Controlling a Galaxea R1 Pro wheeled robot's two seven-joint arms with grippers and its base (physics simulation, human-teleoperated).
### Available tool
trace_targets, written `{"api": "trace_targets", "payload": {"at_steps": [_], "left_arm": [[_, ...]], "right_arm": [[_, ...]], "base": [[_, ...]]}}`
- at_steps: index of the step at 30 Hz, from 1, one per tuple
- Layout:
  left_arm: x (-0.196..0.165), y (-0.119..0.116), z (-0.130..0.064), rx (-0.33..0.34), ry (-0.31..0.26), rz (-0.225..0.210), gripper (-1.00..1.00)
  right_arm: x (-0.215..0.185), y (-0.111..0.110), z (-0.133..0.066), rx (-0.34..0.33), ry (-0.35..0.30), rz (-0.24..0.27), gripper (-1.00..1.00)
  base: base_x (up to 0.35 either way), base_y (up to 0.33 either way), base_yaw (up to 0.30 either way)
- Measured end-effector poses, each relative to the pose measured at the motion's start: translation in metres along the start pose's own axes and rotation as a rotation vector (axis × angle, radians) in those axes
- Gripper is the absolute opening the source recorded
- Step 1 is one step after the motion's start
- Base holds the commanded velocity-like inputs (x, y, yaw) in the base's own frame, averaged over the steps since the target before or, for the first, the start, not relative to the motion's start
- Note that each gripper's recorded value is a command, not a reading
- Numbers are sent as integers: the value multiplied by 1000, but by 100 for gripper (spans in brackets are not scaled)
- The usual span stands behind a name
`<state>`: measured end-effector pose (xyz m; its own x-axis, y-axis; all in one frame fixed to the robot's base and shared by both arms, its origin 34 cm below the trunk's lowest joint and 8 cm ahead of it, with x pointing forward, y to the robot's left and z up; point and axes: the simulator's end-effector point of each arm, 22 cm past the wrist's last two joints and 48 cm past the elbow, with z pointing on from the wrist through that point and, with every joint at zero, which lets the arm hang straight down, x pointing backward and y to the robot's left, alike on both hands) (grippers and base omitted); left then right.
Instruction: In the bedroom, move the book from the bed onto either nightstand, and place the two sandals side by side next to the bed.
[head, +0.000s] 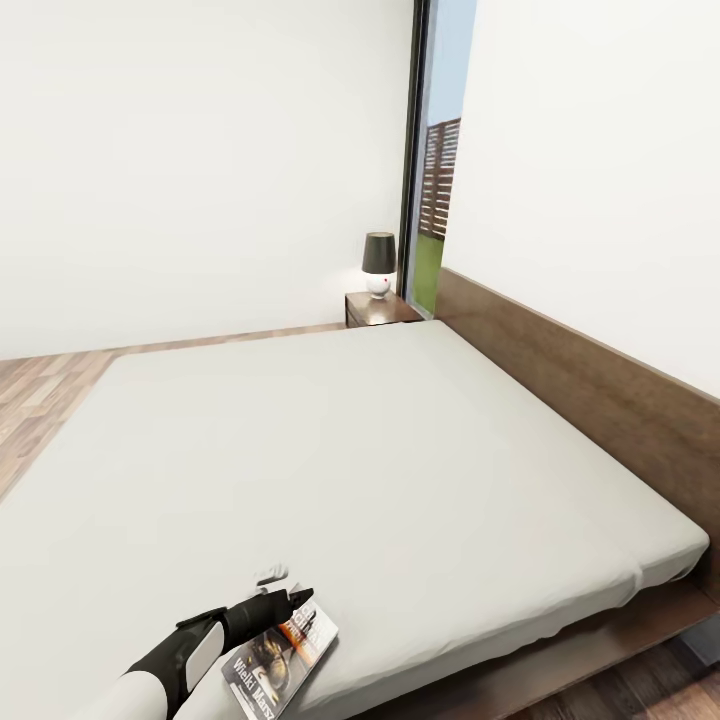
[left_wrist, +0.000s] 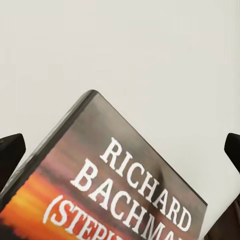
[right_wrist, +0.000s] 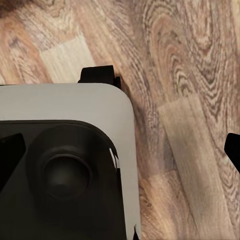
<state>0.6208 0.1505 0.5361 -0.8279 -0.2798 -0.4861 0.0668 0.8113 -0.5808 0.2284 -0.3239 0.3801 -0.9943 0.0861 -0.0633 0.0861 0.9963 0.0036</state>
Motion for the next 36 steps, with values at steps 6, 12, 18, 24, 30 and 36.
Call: {"api": "trace_targets", "payload": {"at_steps": [6, 12, 18, 24, 30, 36], "left_arm": [[0, 0, 0, 0, -1, 1, 100], [-1, 0, 0, 0, -1, 1, 100], [-1, 0, 0, 0, -1, 1, 100], [-1, 0, 0, 0, -1, 1, 100], [-1, 0, 0, 0, -1, 1, 100], [-1, 0, 0, 0, -1, 1, 100]], "right_arm": [[0, 0, 0, 0, 0, -1, 100], [0, 0, 0, 0, 0, -2, 100], [0, 0, 0, 0, 1, -10, 100], [0, 1, 0, -1, 2, -21, 100], [1, 2, 0, -2, 3, -25, 100], [0, 1, 0, -1, 3, -28, 100]], "base": [[0, 0, 0], [0, 0, 0], [0, 0, 0], [0, 0, 0], [0, 0, 0], [0, 0, 0]]}}
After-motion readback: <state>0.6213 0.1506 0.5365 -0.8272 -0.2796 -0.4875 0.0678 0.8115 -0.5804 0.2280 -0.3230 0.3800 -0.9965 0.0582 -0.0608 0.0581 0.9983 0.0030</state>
